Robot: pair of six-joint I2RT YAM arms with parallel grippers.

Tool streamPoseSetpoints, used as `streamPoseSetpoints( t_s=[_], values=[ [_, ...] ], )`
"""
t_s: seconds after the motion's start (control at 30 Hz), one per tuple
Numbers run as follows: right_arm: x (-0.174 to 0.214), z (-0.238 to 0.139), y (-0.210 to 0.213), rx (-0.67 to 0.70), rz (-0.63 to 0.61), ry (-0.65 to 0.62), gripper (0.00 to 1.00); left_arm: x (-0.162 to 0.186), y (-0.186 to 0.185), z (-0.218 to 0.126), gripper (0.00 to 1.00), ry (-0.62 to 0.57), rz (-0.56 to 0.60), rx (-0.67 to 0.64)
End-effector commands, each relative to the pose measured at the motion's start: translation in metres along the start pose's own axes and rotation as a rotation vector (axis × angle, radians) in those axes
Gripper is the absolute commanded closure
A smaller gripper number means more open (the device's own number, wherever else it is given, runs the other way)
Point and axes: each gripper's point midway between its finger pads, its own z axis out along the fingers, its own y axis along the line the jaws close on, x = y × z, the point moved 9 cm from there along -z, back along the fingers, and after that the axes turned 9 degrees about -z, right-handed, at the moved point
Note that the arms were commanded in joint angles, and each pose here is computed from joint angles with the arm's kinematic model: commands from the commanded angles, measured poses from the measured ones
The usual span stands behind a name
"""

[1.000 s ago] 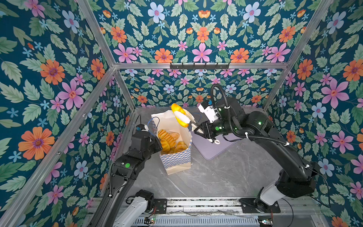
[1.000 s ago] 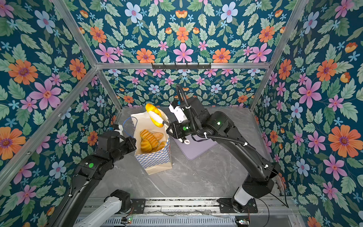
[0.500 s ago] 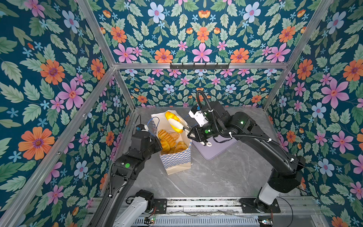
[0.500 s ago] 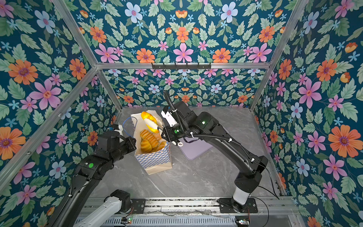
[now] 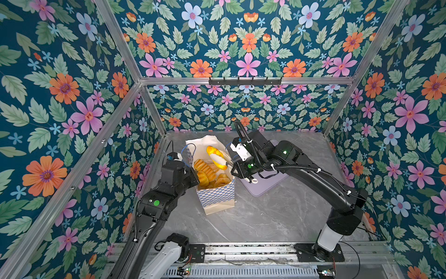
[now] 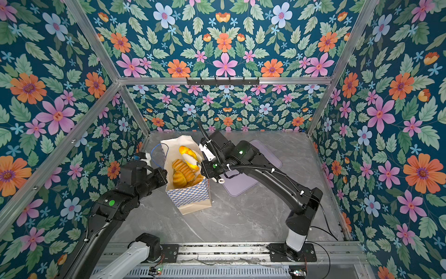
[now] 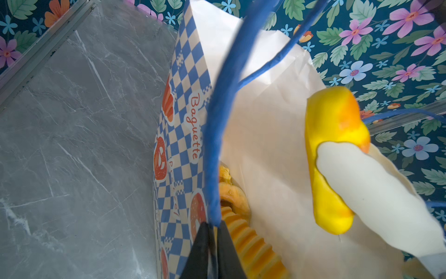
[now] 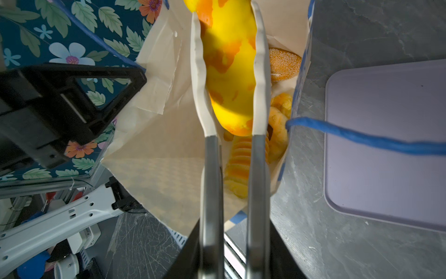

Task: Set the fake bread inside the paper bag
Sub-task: 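Lower the yellow bun into the bag held by the left gripper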

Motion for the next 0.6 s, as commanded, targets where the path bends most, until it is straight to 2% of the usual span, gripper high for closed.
streamPoseSetpoints(
  t_s=[0.0,0.57],
  values=[
    [-0.003,0.004,-0.002,0.021,0.005,-0.015,0.65,-0.002,0.000,-0.001,0.88,-0.015,0.006,-0.002],
    [0.003,0.020,-0.008,0.076,0.008,0.037,0.63,-0.002,0.001,-0.003,0.88,-0.018,0.002,-0.002]
  ],
)
